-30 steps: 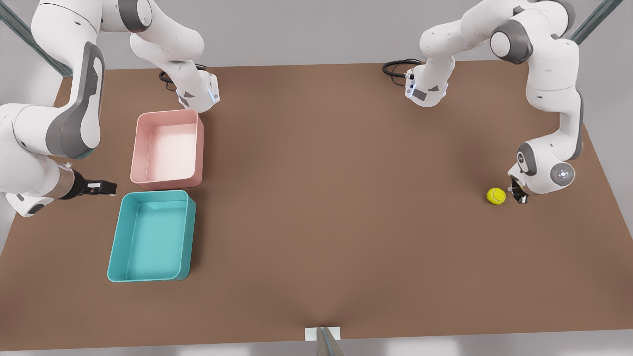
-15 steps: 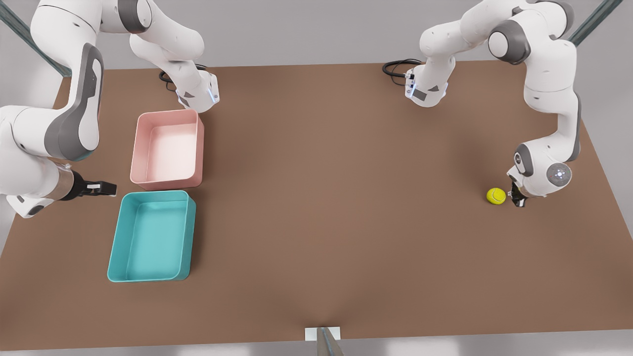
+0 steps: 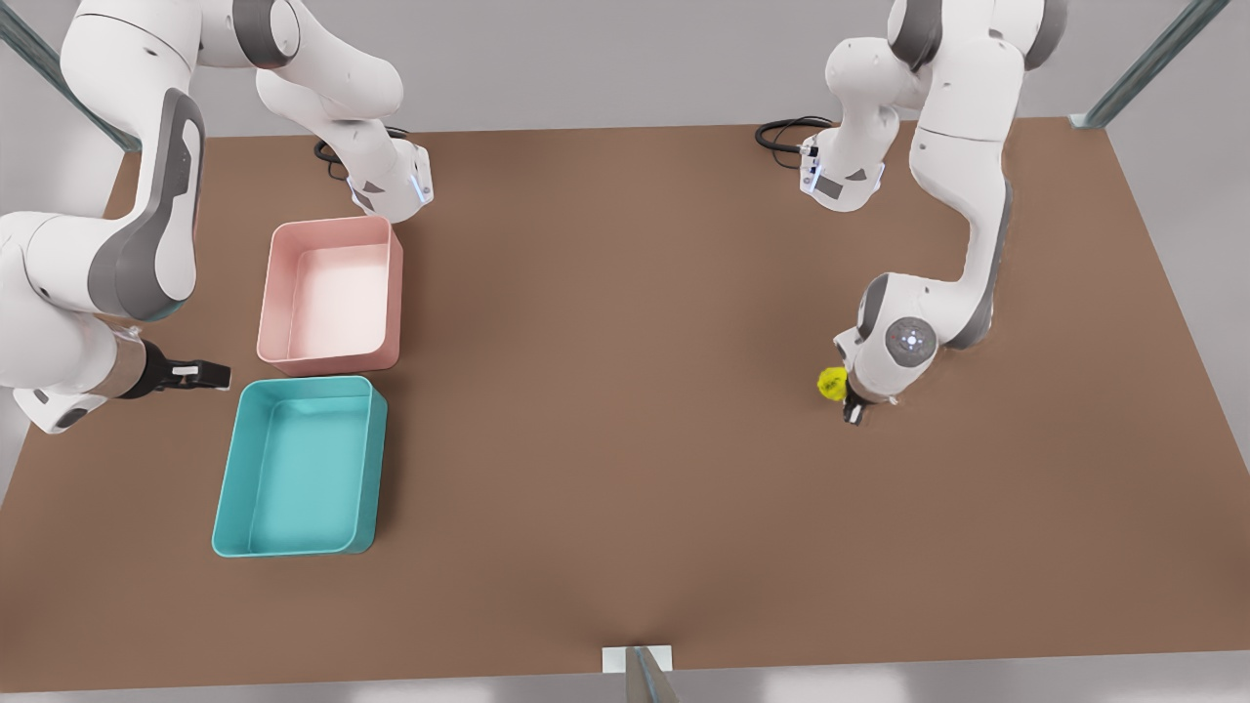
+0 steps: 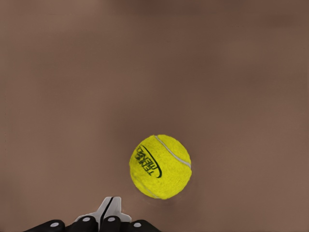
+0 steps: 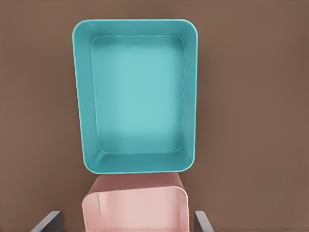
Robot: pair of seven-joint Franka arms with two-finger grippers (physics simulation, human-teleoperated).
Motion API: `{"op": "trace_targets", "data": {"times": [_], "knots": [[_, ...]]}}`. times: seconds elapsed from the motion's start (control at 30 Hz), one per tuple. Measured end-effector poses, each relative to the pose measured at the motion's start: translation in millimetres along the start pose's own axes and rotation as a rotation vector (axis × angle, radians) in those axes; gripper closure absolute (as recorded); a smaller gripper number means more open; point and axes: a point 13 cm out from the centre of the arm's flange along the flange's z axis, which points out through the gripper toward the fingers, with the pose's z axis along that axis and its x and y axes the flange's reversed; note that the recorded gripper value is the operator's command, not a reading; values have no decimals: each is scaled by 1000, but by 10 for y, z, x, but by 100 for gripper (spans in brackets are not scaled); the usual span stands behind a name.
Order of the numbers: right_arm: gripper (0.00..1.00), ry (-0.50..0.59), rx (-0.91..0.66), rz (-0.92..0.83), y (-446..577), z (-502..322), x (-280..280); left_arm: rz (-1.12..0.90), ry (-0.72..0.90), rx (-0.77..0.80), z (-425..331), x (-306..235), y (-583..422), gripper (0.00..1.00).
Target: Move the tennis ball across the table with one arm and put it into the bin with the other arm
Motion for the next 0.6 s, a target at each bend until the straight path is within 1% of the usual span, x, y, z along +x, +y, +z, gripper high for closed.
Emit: {"op": "trace_targets", "data": {"times": [0.03, 0.07, 0.13, 0.2, 0.3, 0.37, 0.4, 0.43, 0.5, 0.53, 0.6], "knots": [[0, 0, -2, 1, -9, 1, 0, -37, -14, -7, -134, -168, 100, 79], [0, -1, -3, 1, -13, 1, 0, -90, -16, -17, -326, -124, 228, 79], [0, -2, -5, -1, -7, 0, -2, -249, -15, -47, -921, 379, 445, 79], [0, -2, -6, -3, -1, 0, -3, -407, -17, -67, -1565, 831, 442, 79], [0, -4, -7, -5, 4, -11, -4, -621, -35, -103, -2588, 1141, 679, 79], [0, -7, -7, -8, 19, -23, -5, -786, -84, -82, -3139, 1165, 576, 79], [0, -10, -7, -14, 55, -39, -12, -856, -107, -68, -3409, 1097, 426, 15], [0, -14, -7, -26, 138, -53, -27, -918, -123, -41, -3600, 1009, 265, 0], [0, -12, 5, -99, 631, 28, -134, -1019, -125, 34, -3762, 722, 46, 0], [0, -5, 11, -145, 987, 151, -209, -1059, -123, 62, -3841, 514, -26, 0], [0, 7, 16, -218, 1689, 462, -324, -1154, -108, 112, -3913, 264, -153, 0]]}}
